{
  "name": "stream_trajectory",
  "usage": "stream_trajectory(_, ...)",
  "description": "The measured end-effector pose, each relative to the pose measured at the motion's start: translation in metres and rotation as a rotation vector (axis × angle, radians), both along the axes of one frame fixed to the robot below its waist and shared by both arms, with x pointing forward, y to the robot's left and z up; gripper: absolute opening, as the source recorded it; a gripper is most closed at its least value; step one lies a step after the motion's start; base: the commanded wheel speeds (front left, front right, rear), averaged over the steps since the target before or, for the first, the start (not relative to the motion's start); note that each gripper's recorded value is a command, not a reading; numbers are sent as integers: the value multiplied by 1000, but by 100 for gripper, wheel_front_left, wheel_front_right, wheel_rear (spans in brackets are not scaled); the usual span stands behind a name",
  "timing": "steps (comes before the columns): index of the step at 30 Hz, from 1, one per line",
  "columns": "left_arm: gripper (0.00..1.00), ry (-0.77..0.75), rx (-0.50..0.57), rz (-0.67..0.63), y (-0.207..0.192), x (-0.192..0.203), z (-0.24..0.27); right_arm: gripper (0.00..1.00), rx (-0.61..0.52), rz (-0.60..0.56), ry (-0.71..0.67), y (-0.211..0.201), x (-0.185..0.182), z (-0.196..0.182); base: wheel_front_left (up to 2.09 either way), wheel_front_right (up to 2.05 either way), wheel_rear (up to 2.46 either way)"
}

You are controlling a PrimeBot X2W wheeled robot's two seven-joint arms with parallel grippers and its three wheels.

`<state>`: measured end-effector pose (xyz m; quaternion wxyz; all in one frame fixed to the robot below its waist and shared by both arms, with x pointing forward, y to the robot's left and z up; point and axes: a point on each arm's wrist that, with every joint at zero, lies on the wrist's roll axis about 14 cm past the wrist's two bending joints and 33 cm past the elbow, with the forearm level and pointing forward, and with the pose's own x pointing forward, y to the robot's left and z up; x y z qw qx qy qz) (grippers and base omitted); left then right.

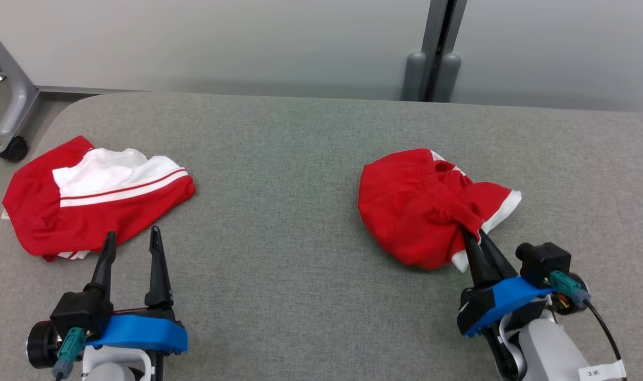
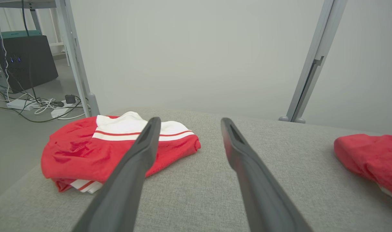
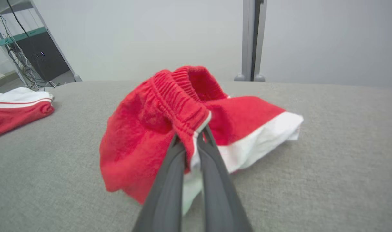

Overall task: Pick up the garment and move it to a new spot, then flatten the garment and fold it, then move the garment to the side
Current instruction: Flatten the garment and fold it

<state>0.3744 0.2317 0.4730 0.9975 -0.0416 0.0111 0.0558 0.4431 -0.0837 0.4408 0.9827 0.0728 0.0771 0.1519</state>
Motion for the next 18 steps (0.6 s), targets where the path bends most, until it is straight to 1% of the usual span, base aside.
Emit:
stream_trajectory(3,100,-9,-2,-4,-2,1,3,0,7,36,-104,12,6,32,0,0,0)
stream_trajectory(5,100,-13,-6,-5,-2,0,4,0,0,81,-162,26,7,49,0,0,0)
stream_trajectory(10,100,-17,-17,8,-1,-4,5,0,-14,246,-238,78,-2,70,0,0,0)
stream_trajectory(13,100,-17,-24,17,2,-8,5,0,-31,368,-233,113,-17,65,0,0,0)
stream_trajectory(18,100,-10,-30,31,5,-14,3,0,-85,584,-149,162,-59,29,0,0,0)
